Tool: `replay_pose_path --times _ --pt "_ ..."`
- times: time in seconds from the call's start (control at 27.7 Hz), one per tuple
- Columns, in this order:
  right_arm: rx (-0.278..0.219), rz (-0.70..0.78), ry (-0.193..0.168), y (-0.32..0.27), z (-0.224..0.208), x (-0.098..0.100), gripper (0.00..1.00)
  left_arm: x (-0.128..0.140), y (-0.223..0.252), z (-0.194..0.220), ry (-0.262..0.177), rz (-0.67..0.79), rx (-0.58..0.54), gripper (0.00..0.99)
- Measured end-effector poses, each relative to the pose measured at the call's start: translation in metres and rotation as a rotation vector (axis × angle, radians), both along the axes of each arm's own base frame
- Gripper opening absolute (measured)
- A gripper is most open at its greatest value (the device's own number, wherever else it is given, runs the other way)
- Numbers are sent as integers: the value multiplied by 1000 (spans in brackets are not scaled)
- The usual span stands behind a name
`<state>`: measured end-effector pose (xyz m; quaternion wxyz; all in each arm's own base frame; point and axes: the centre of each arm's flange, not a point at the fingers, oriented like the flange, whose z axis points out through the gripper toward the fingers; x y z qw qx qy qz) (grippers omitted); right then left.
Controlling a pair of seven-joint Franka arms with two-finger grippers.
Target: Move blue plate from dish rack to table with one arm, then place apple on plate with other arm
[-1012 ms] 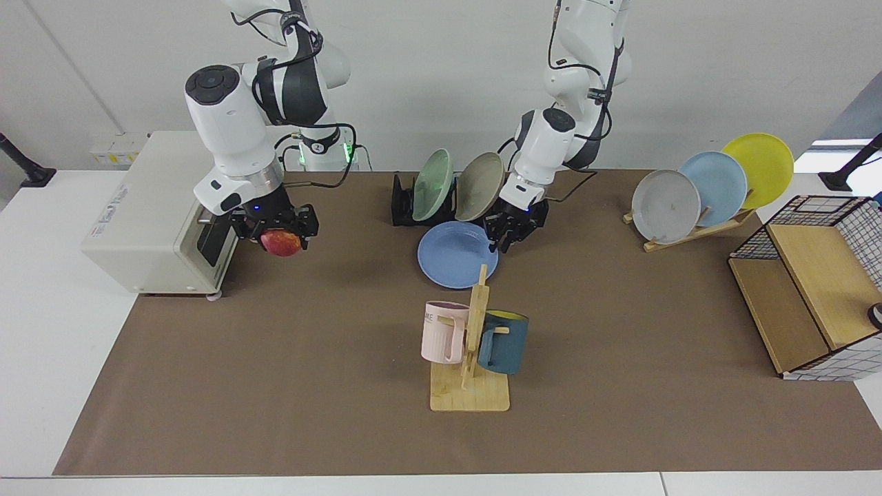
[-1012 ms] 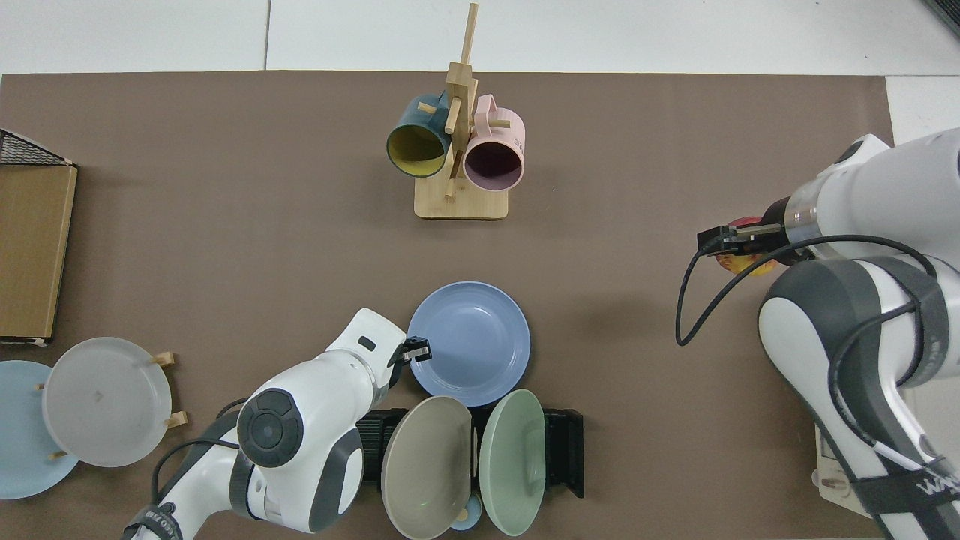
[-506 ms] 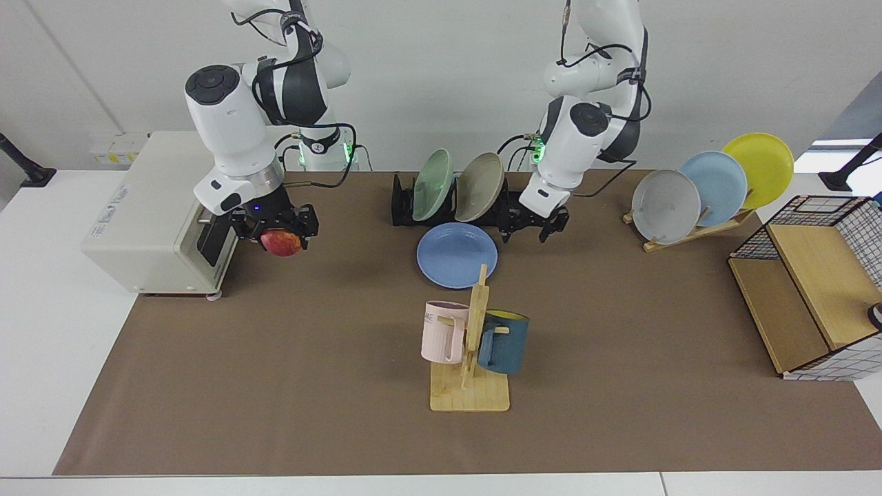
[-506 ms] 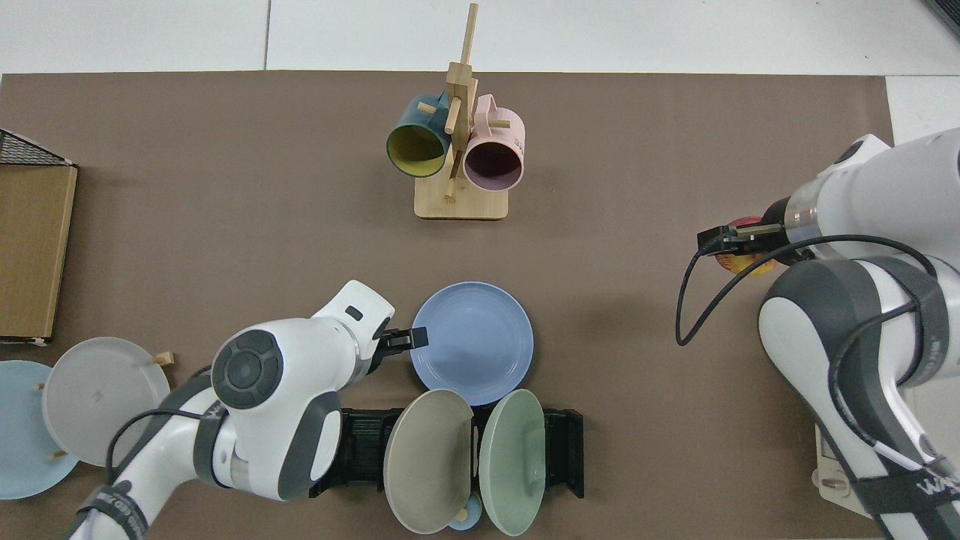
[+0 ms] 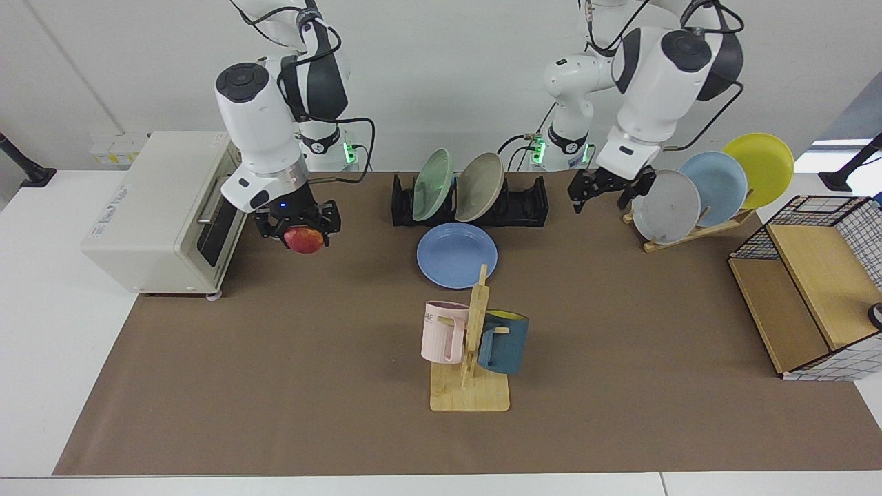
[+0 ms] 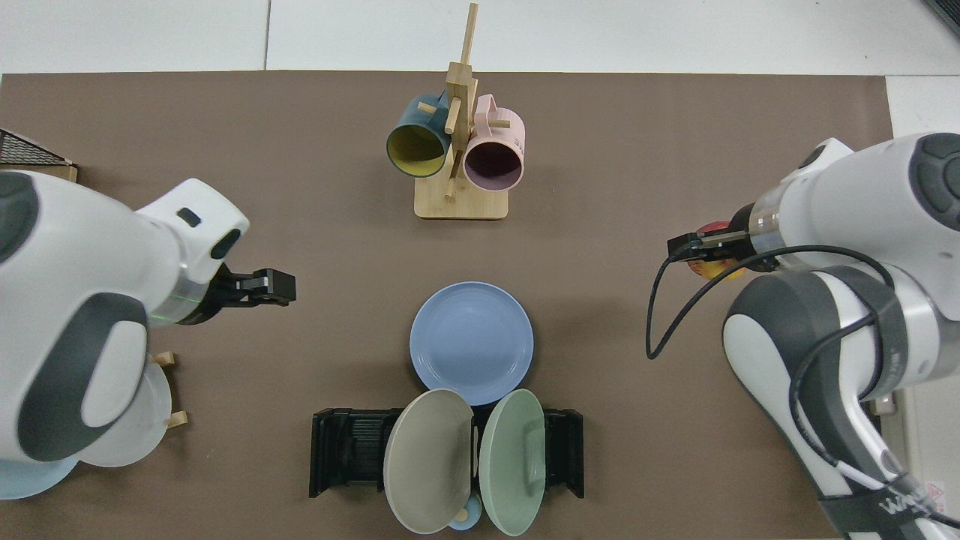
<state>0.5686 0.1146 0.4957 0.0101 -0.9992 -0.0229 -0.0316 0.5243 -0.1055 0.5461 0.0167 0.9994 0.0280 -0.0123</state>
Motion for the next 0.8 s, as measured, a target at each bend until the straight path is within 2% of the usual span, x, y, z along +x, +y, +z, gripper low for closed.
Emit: replay_pose_path --times 0.22,0.54,0.8 --pt "13 -53 4 80 0 -22 762 11 61 35 -39 1 -14 987" --pt "29 -161 19 201 -8 -77 762 22 84 48 -23 -63 -8 991" --pt "29 -208 19 244 -58 -83 762 22 74 47 -14 -83 -3 991"
